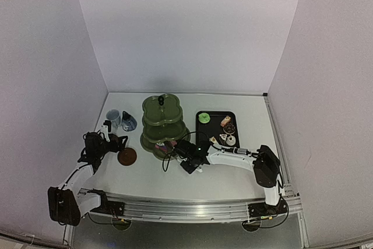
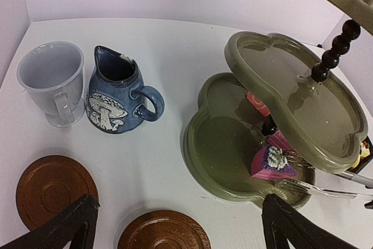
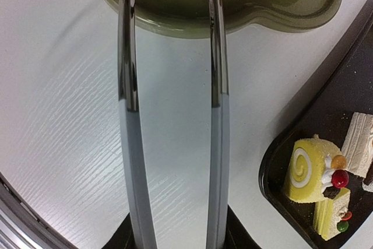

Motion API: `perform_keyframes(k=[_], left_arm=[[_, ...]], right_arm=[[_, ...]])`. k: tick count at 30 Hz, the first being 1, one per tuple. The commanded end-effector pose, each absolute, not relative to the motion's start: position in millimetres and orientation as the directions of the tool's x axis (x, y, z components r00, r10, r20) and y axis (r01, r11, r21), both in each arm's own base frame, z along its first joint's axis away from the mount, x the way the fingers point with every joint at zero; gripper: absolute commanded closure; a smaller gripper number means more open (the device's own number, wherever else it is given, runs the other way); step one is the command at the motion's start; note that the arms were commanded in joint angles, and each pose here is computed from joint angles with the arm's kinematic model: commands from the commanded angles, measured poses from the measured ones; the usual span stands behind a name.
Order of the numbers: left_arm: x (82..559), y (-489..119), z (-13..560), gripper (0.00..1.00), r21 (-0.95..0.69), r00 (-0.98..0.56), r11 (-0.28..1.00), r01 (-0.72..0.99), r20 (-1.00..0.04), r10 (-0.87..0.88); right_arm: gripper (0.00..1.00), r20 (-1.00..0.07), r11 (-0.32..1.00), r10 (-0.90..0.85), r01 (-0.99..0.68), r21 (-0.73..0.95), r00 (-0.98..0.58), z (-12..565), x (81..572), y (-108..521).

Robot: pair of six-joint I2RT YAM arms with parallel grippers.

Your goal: Serve the afternoon tea

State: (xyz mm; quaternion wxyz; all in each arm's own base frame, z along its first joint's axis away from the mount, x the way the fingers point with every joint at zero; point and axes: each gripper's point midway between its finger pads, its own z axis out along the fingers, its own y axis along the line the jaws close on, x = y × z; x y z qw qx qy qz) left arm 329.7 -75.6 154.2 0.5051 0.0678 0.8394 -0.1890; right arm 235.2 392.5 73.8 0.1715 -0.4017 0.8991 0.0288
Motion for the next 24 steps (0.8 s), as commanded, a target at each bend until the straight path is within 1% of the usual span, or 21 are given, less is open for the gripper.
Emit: perform_keyframes(k=[1, 8, 14, 19, 24], left_arm=[[330.0, -76.6, 161.5, 0.02, -0.247, -0.459, 0.914, 0.320, -0.885, -0.079], [330.9, -76.7, 161.3, 0.02, -0.248, -0.461, 0.914, 0.320, -0.884, -0.079], [331.3, -76.8, 160.7, 0.02, -0.248, -0.463, 0.914, 0.321, -0.883, -0.077], [331.6, -76.9, 160.7, 0.02, -0.246, -0.461, 0.914, 0.322, -0.884, -0.076], [331.4, -77.0, 161.7, 0.02, -0.245, -0.457, 0.914, 0.324, -0.886, -0.076]], right_arm=[[0.66, -0.416, 0.675, -0.679, -0.737, -0.030, -0.605, 125.8, 231.6, 394.3], [0.69, -0.412, 0.667, -0.679, -0.745, 0.000, -0.608, 151.2, 212.8, 368.1], [0.70, -0.295, 0.682, -0.694, -0.731, 0.021, -0.656, 157.9, 195.5, 326.6], [0.70, -0.254, 0.720, -0.672, -0.694, -0.007, -0.695, 175.6, 192.7, 285.3], [0.71, -0.229, 0.745, -0.653, -0.666, -0.028, -0.722, 183.9, 191.2, 258.1]])
